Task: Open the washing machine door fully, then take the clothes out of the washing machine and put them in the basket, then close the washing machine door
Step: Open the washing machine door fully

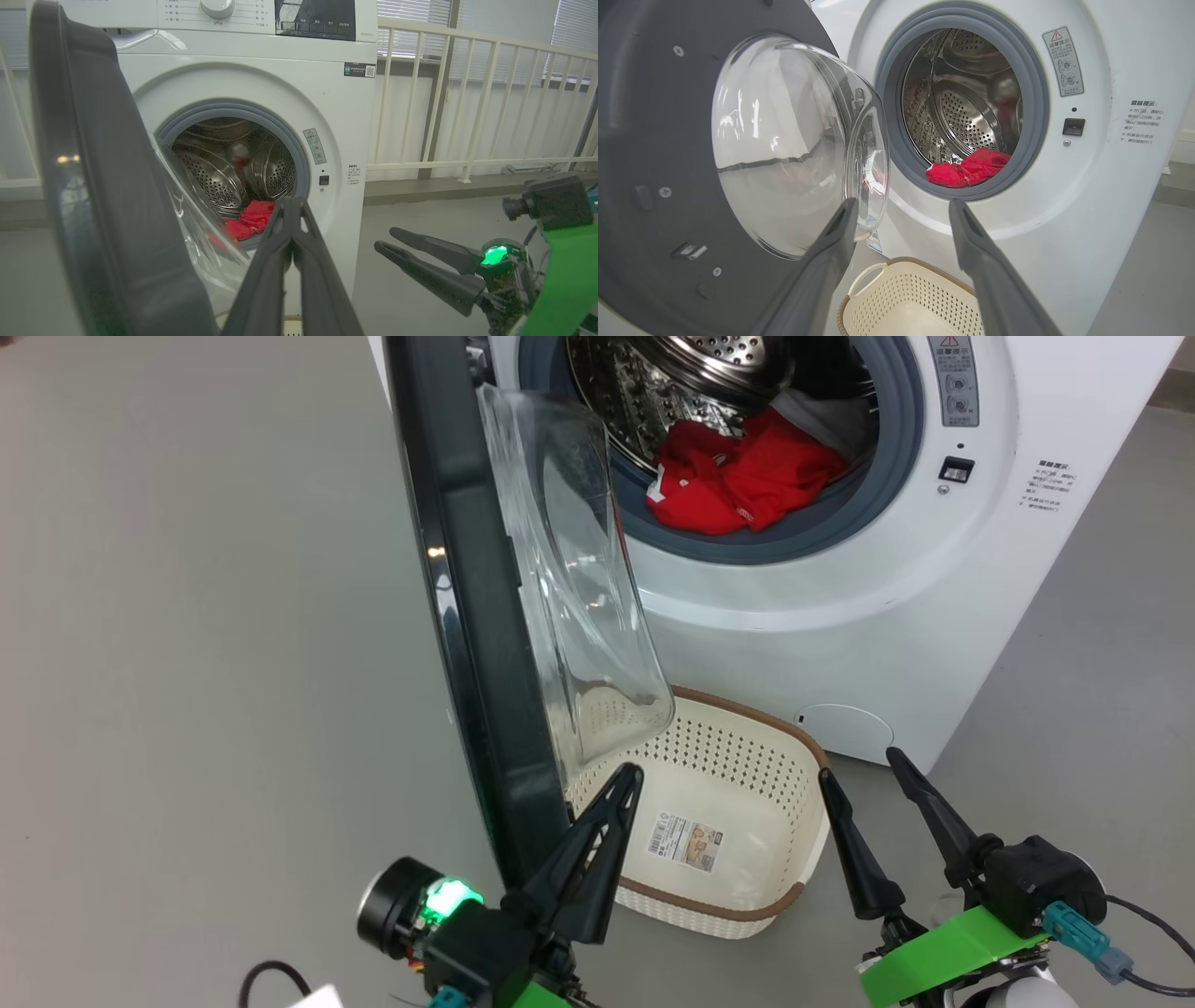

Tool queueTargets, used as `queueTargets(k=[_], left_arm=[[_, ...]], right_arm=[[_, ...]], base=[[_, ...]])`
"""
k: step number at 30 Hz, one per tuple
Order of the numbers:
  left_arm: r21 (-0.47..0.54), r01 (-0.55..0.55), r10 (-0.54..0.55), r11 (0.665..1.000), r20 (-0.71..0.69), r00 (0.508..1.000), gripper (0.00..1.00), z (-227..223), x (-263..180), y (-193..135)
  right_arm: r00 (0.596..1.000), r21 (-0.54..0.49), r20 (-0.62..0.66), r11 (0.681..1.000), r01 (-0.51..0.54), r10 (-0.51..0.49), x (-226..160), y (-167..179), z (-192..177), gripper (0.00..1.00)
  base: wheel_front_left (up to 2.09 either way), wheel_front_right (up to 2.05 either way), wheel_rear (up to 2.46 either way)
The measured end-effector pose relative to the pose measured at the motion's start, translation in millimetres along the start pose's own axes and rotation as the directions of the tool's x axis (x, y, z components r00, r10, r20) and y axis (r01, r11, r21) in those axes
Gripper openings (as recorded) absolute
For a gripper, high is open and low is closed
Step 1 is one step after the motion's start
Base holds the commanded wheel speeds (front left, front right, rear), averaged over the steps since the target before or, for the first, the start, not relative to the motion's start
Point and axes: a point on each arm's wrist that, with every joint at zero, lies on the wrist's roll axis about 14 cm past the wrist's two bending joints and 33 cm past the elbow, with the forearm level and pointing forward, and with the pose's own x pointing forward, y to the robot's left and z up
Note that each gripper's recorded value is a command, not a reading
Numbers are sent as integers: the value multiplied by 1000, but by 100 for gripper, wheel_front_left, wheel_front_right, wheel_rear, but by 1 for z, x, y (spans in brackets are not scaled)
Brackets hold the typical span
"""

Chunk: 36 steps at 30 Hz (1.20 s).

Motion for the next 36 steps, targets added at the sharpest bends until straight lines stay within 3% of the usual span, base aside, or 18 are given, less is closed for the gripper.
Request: queueTargets(k=[11, 22, 36], left_arm=[[16, -71, 73, 997, -197, 978, 0, -54, -7, 21], [13, -154, 154, 988, -205, 967, 0, -55, -10, 40], [69, -341, 348, 938, -182, 920, 0, -42, -38, 94]], right_arm=[[1000, 9, 7, 1000, 7, -7, 0, -2, 2, 100], [1000, 19, 7, 1000, -6, 6, 2, 3, 2, 100], [998, 28, 12, 998, -58, 57, 9, 21, 3, 100]], base=[[0, 0, 0], [0, 0, 0], [0, 0, 0]])
